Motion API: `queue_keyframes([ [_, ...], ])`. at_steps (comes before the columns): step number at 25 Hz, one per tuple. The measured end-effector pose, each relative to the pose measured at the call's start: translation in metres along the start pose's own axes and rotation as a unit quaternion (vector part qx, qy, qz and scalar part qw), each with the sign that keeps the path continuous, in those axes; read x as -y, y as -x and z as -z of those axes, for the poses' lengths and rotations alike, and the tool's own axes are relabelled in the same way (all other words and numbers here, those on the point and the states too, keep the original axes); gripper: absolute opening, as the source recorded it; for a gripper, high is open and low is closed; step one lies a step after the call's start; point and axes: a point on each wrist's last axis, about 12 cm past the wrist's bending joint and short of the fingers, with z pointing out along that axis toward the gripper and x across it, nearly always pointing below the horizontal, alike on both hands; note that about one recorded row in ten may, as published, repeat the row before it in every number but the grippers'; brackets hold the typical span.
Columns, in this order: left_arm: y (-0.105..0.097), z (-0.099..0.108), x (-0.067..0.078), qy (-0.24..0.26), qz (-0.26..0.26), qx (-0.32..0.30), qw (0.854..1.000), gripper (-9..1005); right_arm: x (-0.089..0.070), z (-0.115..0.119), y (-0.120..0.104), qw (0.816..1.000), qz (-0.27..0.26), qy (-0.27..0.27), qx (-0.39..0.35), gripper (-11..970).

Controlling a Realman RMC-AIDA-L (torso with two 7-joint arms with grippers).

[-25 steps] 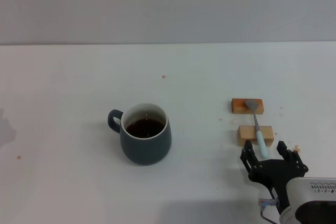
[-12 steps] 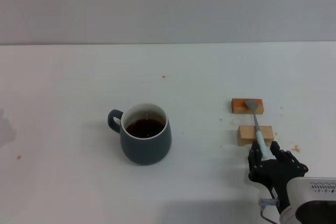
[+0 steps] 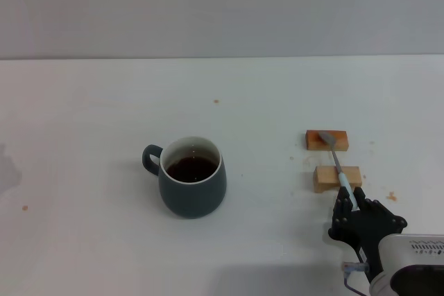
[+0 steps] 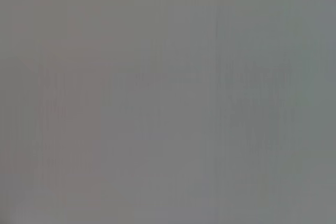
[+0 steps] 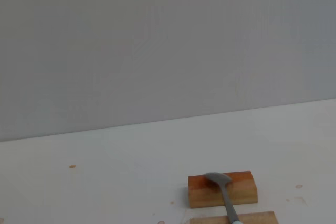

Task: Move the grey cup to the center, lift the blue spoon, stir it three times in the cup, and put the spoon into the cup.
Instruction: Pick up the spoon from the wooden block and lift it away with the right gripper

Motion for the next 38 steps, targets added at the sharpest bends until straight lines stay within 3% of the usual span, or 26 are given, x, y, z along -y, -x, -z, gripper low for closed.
queue_keyframes([
  [23,-0.001,-0.001,0.002,-0.001,-0.004,-0.002,1.0,1,-0.001,-0.001,0.005,1.0,0.003,0.002,0.01,159],
  [38,-0.002,0.0,0.0,0.004,-0.006,-0.006,1.0,0,-0.007,0.008,0.025,0.996,0.076,-0.03,0.046,159],
])
